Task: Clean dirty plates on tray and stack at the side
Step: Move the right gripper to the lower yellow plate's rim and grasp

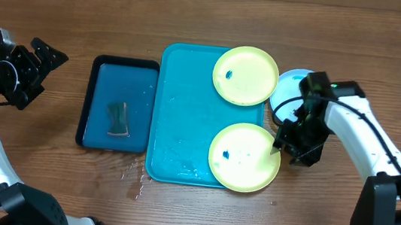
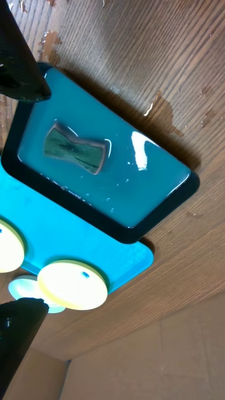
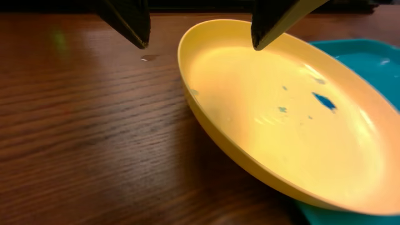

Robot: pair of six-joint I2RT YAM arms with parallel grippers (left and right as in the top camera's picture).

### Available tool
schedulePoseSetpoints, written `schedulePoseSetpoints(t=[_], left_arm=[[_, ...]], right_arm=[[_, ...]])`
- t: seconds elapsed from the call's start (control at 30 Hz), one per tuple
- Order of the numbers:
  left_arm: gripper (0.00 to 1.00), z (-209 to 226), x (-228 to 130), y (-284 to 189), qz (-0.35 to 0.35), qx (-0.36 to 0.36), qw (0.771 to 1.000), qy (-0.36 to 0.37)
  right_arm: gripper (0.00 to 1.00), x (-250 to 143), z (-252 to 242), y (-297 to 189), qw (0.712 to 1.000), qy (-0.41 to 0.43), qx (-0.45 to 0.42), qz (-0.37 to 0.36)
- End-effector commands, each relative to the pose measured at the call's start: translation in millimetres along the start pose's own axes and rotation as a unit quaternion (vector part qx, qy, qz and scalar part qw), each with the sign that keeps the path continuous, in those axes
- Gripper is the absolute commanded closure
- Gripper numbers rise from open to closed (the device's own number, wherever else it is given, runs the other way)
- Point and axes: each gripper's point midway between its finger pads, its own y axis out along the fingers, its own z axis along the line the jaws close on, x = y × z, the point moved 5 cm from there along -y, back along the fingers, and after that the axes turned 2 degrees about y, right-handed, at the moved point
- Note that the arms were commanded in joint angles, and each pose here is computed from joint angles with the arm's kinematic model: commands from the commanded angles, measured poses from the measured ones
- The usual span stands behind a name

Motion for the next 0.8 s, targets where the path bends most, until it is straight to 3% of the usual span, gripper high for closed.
schedulePoseSetpoints(t=[0.0,0.2,0.5,0.77], left_arm=[[0.0,-6,1,-5,-0.007,-0.01,1.0,0.022],[0.0,-6,1,-5,-0.007,-0.01,1.0,0.022],[0.0,-6,2,-5,-0.007,-0.01,1.0,0.022],[0.0,-6,1,-5,-0.007,-0.01,1.0,0.022]], right_arm=[[0.47,-6,-6,9,0.999,0.019,-0.038,-0.007],[0.52,-19,0,30,0.999,-0.003,-0.052,0.003],[0.75,-24,3,37,0.998,-0.012,-0.058,0.006],[0.77,-26,-1,43,0.998,-0.01,-0.061,0.01]])
